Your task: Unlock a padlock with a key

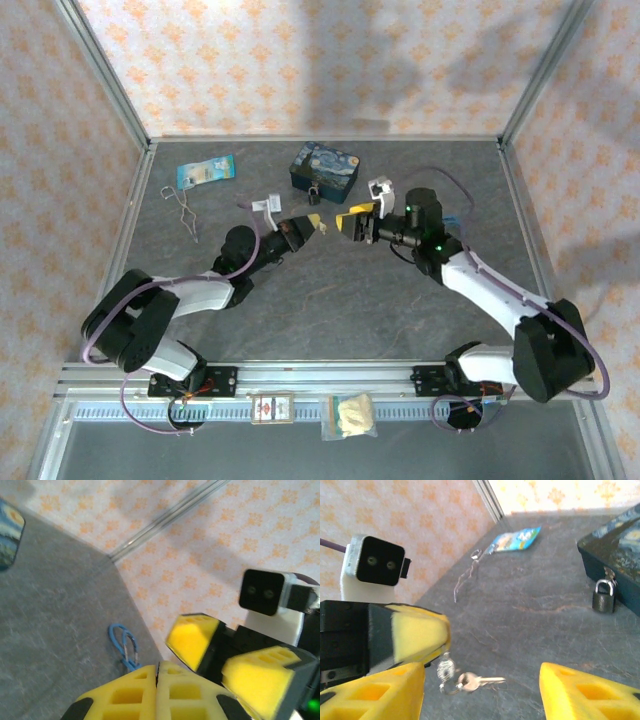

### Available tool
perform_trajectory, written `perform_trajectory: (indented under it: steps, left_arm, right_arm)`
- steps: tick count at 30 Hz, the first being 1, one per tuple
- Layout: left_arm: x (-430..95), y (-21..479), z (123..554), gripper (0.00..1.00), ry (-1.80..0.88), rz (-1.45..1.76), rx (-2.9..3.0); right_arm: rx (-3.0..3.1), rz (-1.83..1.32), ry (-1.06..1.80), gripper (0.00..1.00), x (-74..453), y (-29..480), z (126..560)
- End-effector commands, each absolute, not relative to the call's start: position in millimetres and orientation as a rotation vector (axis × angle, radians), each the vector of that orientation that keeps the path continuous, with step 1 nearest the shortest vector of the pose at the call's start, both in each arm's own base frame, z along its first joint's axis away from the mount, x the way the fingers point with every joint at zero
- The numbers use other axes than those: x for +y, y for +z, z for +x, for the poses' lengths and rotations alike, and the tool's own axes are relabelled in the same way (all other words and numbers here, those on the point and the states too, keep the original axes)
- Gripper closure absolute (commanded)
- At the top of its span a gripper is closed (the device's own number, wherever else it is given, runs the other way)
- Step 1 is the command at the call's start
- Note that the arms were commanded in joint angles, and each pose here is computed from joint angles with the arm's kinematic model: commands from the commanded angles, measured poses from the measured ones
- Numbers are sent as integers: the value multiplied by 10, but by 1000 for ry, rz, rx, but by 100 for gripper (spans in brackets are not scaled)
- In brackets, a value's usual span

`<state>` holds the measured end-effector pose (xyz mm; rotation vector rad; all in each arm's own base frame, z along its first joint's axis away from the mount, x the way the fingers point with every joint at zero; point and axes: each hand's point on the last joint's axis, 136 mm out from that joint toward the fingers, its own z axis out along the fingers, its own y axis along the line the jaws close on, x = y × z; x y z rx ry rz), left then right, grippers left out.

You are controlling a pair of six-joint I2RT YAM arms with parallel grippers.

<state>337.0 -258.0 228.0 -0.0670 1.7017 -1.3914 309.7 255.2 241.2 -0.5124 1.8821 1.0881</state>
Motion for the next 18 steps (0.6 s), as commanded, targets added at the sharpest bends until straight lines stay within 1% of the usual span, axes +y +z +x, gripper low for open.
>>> perform_trajectory:
  steps: [1, 6, 10, 18]
  left_arm:
    - [-2550, 2329, 3466, 100, -1243, 18, 1729]
    - [-2628, 2555, 3451, 100, -1307, 64, 1660]
    - [-2710, 2661, 3425, 100, -1388, 89, 1622]
    - [-2798, 2806, 3335, 100, -1502, 142, 1551]
  right_arm:
    - [1797, -441, 1153, 39, 2545, 2579, 3094]
    - [1611, -399, 1330, 39, 2561, 2836, 2940]
    - [1484, -379, 1406, 40, 2521, 3008, 2840]
    - [1496, -424, 1517, 41, 2660, 2912, 2847]
